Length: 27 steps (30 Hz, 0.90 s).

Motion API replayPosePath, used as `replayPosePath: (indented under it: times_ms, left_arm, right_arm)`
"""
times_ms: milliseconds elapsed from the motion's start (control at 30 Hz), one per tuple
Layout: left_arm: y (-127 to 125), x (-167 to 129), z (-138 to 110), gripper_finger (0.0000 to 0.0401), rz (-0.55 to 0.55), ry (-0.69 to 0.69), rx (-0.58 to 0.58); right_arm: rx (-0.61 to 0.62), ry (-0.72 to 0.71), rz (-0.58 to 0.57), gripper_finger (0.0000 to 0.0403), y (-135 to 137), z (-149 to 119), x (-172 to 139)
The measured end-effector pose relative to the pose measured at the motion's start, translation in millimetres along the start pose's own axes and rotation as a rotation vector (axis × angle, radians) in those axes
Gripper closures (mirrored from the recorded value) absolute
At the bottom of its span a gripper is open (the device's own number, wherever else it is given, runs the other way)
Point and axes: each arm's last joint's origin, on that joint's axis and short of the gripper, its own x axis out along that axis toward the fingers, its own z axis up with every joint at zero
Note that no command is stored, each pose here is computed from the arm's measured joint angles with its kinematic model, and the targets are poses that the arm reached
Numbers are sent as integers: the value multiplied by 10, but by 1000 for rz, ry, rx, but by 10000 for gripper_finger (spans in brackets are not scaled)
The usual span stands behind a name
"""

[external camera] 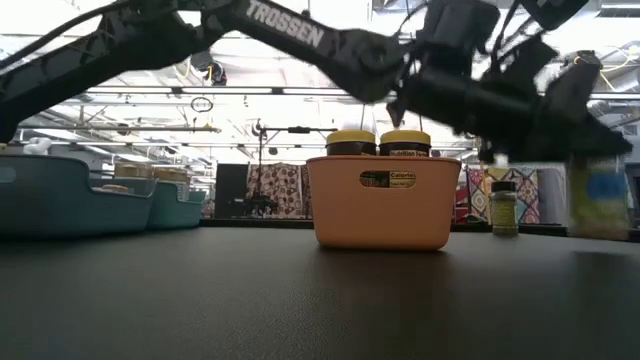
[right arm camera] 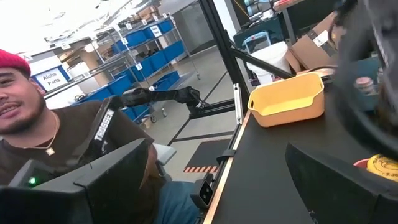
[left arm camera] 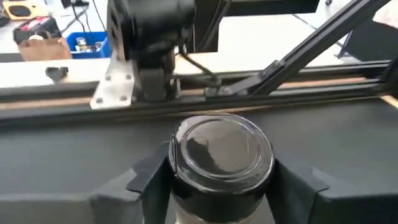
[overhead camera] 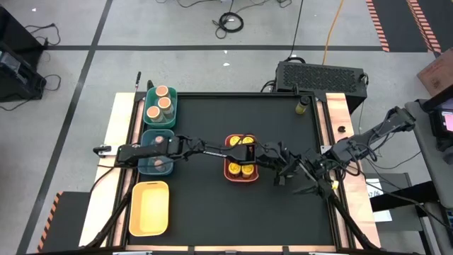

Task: Sort spices by type
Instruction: Put the green seasoning bottle in the yellow bin

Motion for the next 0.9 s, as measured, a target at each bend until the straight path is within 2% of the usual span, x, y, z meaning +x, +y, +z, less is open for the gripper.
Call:
replayPosePath:
  times_ms: [167, 300, 500, 600, 767, 900]
  left_arm:
    - [-9, -182, 307, 194, 3, 5, 43]
    - [-6, -349, 499, 193, 0, 56, 122]
    - [-29, -680, 720, 191, -33, 224, 202]
    - [-37, -846, 858, 191, -43, 254, 228]
    - [26, -1274, 1229, 190, -1, 266, 250]
    - [91, -1615, 1481, 190, 30, 255, 196]
  right_arm:
    - [48, 11, 60, 28, 29, 22, -21]
    - [69, 6, 81, 28, 43, 39, -85]
    - [23, -66, 113, 28, 81, 123, -227]
    - [-9, -86, 121, 28, 92, 146, -284]
    - [-32, -78, 110, 28, 85, 139, -349]
    - [-54, -75, 43, 28, 56, 120, -355]
